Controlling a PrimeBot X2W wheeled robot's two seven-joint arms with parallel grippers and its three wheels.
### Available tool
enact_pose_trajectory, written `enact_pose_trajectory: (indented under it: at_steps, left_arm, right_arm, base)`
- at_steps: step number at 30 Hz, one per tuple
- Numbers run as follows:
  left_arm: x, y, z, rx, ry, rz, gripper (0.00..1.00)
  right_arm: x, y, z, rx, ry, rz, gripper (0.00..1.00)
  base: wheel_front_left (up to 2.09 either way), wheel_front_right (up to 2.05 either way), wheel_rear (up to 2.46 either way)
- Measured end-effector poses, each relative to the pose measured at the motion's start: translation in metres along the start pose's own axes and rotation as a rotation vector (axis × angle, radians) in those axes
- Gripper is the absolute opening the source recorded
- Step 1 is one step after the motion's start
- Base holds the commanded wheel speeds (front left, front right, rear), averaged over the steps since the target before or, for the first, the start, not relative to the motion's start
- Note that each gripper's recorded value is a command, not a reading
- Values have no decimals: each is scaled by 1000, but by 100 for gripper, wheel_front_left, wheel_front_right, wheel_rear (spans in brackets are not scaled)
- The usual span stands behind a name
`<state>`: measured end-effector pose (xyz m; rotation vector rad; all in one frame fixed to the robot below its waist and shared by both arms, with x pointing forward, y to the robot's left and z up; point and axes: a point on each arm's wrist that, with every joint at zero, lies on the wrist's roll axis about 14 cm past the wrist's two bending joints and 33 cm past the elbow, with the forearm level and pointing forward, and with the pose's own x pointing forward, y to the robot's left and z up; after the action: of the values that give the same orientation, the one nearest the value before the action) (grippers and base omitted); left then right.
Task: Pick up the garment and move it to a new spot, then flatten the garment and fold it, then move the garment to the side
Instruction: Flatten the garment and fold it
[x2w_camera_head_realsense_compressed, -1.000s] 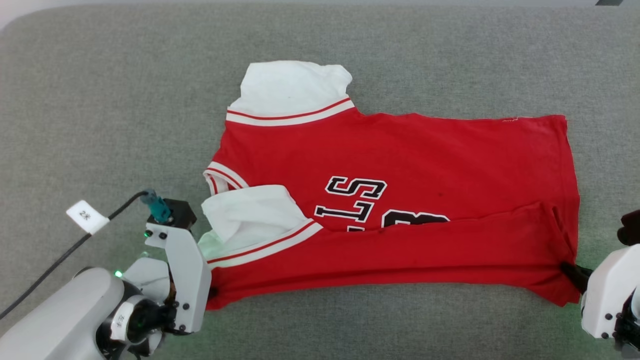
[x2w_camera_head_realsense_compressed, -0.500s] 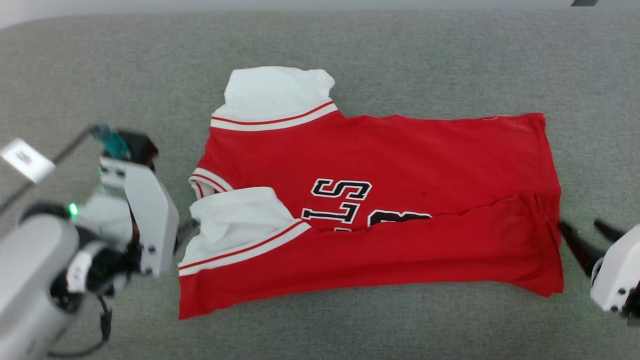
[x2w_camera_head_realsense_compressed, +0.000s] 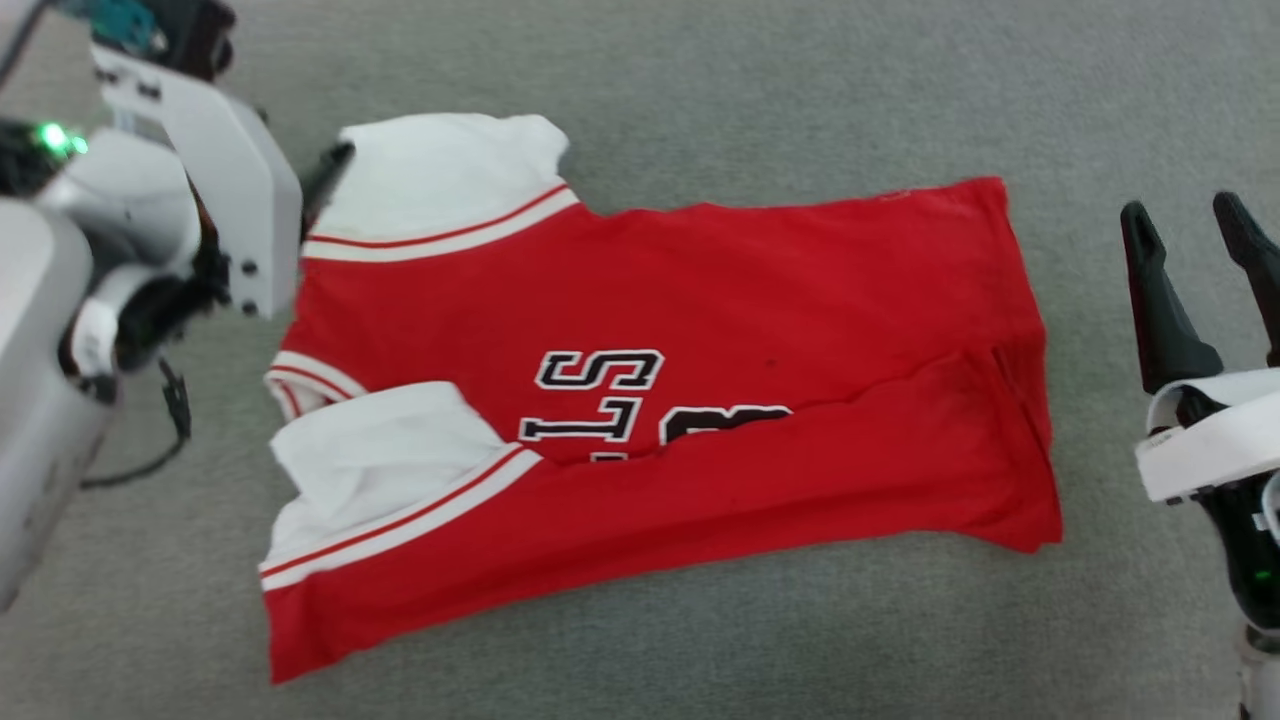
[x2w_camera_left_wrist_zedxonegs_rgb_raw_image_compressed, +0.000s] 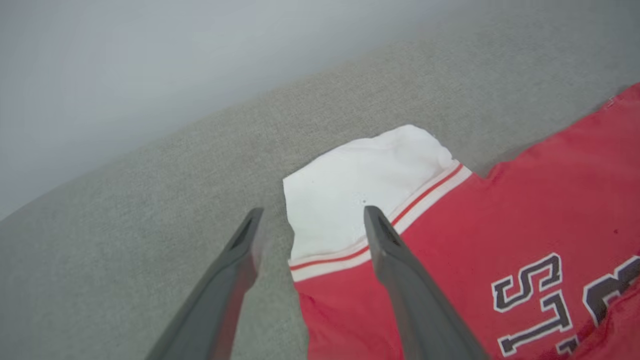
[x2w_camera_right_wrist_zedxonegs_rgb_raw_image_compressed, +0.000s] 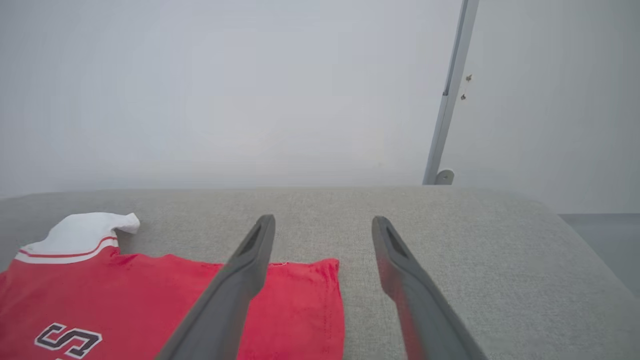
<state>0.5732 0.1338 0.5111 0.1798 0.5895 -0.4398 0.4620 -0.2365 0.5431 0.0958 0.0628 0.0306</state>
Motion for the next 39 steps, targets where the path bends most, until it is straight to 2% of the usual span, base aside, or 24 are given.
enact_pose_trajectory:
  at_steps: [7,20,24,31,32,33,34,35,39]
  left_arm:
    - [44,7,19,10,-23,-4,100]
    - [113,8,-22,-62,251,-37,100]
    - [124,4,-43,-92,349,-44,100]
    - [128,3,-52,-111,425,-40,100]
    - [127,3,-55,-114,440,-37,90]
    - [126,3,-57,-114,457,-36,44]
    - [125,3,-59,-120,474,-35,7]
    - [124,2,-61,-125,491,-39,0]
    - [121,-3,-64,-133,517,-53,0]
  right_arm:
    - [2,-8,-7,-13,-83,-32,100]
    - [1,-28,-51,-6,3,-95,100]
    - [-1,-34,-60,-11,28,-113,100]
    - [2,-36,-63,-11,34,-118,100]
    - [3,-36,-64,-9,36,-117,100]
    - [3,-36,-64,-8,38,-116,100]
    - [4,-35,-65,-8,42,-115,100]
    - [5,-35,-64,-7,40,-113,100]
    - [11,-34,-57,-9,29,-106,100]
  base:
    - [0,0,0]
    - [0,0,0]
    - [0,0,0]
    - [0,0,0]
    - [0,0,0]
    - [0,0,0]
    - [0,0,0]
    - [0,0,0]
    - [0,0,0]
